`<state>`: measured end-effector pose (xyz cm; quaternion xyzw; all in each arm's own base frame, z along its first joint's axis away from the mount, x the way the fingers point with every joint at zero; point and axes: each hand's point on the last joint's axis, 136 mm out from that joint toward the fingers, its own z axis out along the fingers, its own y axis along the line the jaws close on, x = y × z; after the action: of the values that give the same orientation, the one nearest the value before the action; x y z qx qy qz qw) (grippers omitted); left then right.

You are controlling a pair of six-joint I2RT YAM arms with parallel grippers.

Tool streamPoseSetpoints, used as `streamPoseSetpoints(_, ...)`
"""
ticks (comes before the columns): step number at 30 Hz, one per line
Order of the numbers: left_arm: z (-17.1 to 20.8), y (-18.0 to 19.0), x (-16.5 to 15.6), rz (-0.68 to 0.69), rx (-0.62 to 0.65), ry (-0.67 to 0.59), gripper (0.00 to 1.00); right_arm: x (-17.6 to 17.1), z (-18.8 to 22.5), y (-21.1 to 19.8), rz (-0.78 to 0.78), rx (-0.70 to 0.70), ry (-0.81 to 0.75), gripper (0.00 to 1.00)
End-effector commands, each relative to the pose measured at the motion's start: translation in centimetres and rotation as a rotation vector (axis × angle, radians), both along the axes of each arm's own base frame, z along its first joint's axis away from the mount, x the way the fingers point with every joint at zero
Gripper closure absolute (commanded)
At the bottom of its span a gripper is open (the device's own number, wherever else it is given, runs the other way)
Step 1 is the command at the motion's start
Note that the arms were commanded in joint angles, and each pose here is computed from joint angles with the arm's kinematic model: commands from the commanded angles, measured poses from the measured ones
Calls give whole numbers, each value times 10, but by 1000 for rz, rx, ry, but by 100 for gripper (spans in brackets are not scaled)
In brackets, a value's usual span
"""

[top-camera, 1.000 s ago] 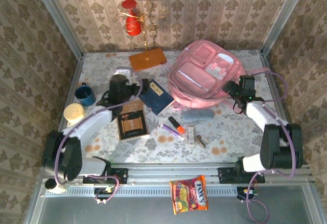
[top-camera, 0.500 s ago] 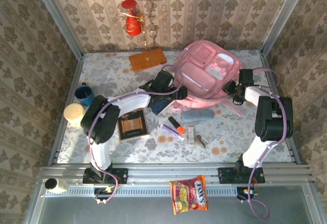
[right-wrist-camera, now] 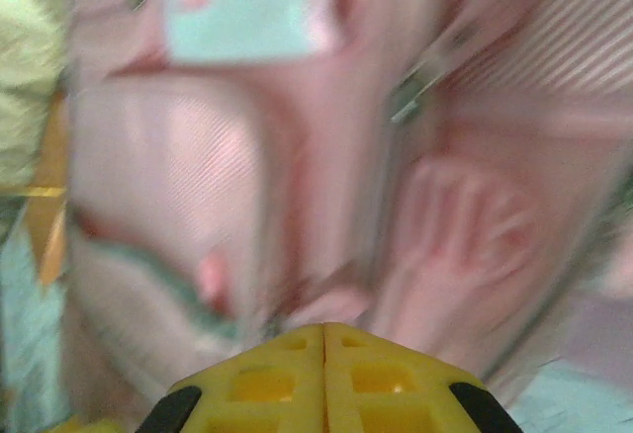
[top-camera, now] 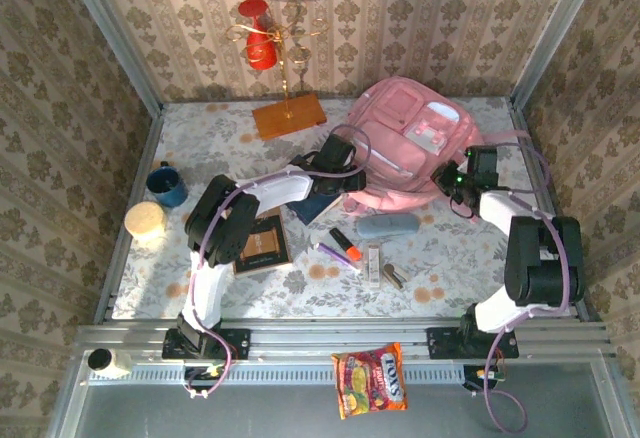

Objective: Pack the student bag

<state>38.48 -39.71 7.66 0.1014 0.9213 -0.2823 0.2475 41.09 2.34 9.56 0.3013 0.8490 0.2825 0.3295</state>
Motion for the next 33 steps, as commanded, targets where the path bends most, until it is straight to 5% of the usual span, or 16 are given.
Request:
streamPoseSetpoints(1,18,3,5,-36,-32,-37,86,-7,25,27,80,98,-70,91)
streamPoseSetpoints(5,46,8,6,-104,-82,-87,100,-24,26,16,83,-11,-43,86)
streamPoseSetpoints(11,77,15,0,-173,-131,-138,100,-36,36,-67,-123,-336,24,43)
streamPoseSetpoints(21,126,38,7,-216,-169,-213,100,21,-9,-69,-87,-35,109,22)
streamPoseSetpoints(28,123,67,17,-182,-171,-197,100,47,-29,-48,-36,149,95,31)
streamPoseSetpoints(33,113,86,33,-132,-173,-177,100,49,-24,-31,-13,297,9,68)
